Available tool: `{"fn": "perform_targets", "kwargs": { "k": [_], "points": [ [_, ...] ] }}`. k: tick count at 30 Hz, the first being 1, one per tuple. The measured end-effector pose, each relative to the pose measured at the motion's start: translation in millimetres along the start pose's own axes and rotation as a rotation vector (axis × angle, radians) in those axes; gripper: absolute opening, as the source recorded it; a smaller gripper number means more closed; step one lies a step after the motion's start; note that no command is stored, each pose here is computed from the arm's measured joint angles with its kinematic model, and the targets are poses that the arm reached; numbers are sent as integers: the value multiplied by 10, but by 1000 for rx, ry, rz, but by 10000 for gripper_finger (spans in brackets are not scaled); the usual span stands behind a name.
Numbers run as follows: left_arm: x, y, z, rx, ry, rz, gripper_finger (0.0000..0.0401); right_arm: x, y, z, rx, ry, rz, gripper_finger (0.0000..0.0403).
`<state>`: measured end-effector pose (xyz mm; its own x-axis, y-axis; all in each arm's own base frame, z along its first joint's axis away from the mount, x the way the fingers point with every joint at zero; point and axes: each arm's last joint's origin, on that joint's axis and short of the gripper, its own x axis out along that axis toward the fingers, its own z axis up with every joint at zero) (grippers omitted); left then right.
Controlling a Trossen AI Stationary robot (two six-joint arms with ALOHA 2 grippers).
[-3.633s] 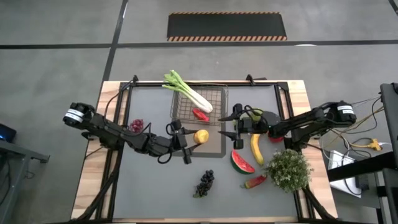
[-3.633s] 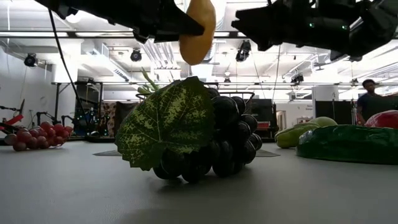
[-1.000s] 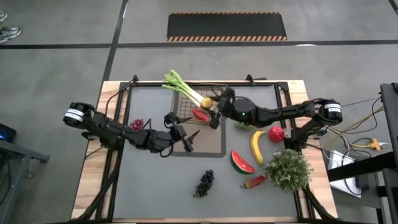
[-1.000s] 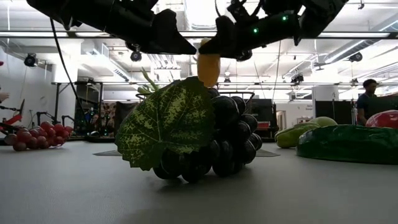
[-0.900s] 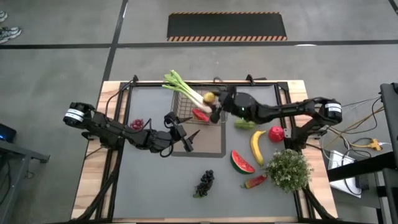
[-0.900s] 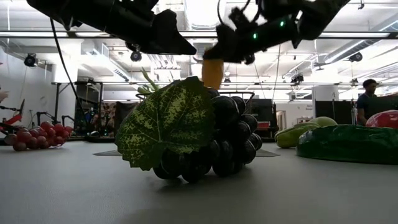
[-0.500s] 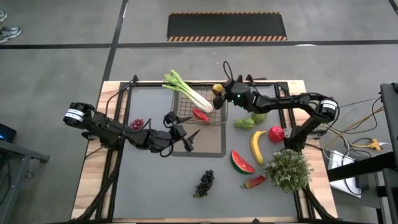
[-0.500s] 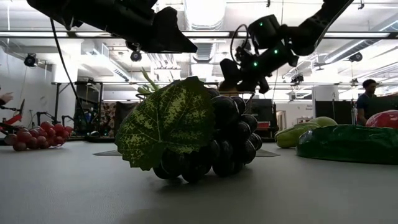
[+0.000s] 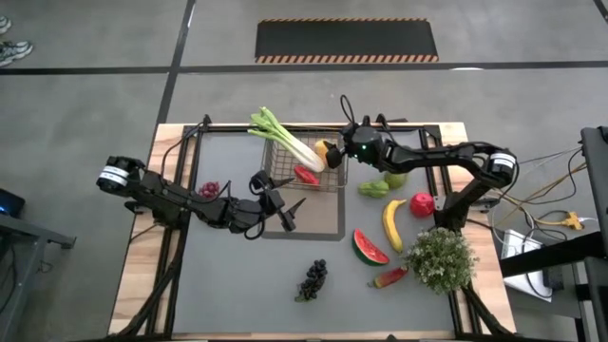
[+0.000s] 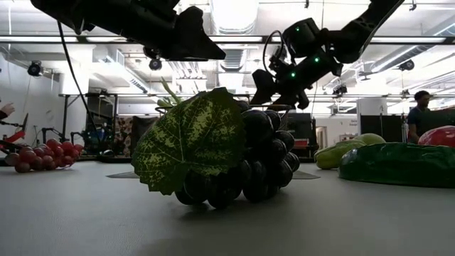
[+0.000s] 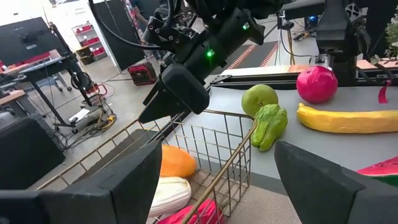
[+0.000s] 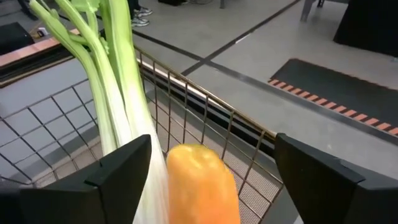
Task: Build produce basket
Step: Put the purple grapes into the wire basket
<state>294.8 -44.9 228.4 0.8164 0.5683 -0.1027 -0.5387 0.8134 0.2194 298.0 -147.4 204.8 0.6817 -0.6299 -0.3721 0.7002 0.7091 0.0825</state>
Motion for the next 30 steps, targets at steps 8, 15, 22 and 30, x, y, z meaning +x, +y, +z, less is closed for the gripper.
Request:
{"fn": "perform_targets", "kwargs": {
  "k": [8, 15, 22, 30],
  "points": [
    [-4, -6, -10, -47, 7, -3, 293, -153, 29, 128, -50, -32, 23, 325],
    [-77, -88, -13, -246, 14, -61, 293, -470, 217, 297, -193, -85, 207, 325],
    [-420, -431, -158, -457, 176, -298, 293, -677, 369, 359, -347, -138, 324, 325],
    [-542, -510, -265, -512, 269, -299, 293, -577, 398, 256, -351, -88, 325, 325]
  ]
}}
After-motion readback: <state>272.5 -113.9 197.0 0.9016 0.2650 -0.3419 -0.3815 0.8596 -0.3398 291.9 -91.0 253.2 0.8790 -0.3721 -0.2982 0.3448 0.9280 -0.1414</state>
